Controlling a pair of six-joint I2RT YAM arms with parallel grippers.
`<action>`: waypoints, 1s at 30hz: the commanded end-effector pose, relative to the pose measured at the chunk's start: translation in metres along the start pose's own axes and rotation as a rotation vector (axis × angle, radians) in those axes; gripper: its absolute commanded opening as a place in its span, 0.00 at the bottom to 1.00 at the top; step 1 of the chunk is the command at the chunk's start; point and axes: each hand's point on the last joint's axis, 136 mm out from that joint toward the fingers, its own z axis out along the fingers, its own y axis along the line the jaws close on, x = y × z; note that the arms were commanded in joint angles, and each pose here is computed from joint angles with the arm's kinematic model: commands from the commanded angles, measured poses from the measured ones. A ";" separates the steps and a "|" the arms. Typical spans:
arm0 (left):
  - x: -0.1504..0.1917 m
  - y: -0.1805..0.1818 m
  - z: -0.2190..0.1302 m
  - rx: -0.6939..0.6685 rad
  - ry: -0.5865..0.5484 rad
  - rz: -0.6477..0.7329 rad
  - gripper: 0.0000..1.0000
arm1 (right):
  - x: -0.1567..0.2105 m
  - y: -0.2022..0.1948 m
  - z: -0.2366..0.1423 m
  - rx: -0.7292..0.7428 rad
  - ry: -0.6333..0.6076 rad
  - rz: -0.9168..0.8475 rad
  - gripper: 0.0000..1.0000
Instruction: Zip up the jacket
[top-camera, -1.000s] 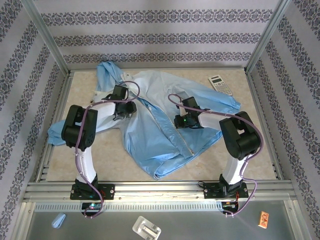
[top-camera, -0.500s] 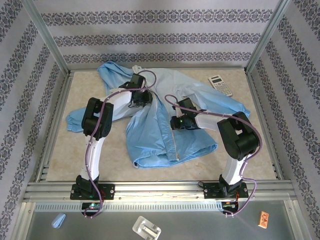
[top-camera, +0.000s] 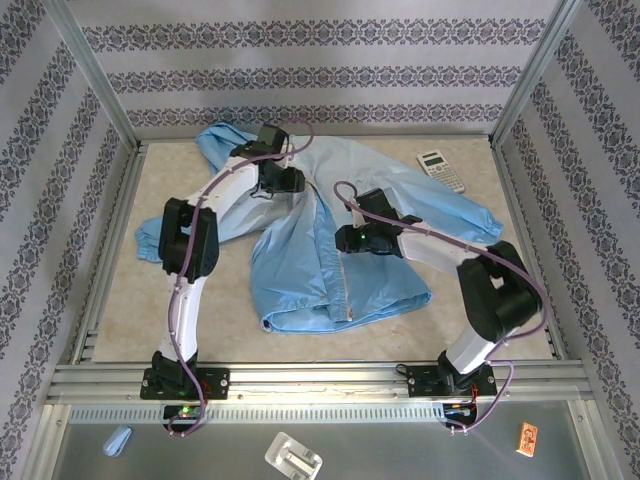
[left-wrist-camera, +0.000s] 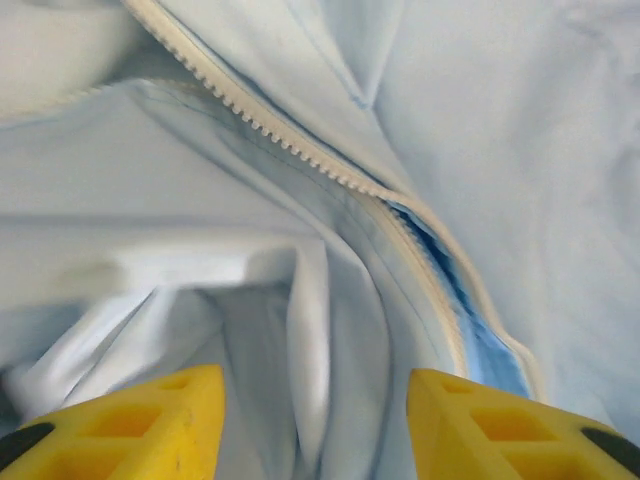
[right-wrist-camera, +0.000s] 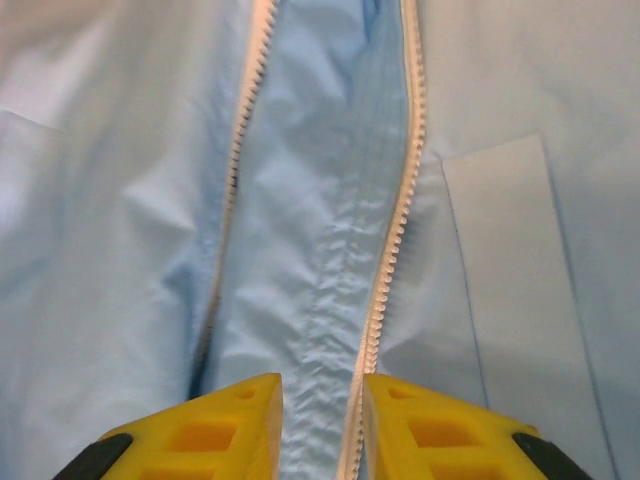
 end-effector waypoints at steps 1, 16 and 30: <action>0.014 0.000 -0.062 -0.033 0.000 0.027 0.53 | 0.007 0.004 -0.020 0.024 0.003 0.022 0.28; 0.236 -0.080 -0.088 0.026 0.105 -0.024 0.56 | 0.108 0.040 -0.024 -0.047 0.159 0.022 0.27; 0.290 -0.103 -0.037 -0.046 0.143 0.010 0.67 | 0.144 0.038 -0.003 -0.073 0.237 0.073 0.18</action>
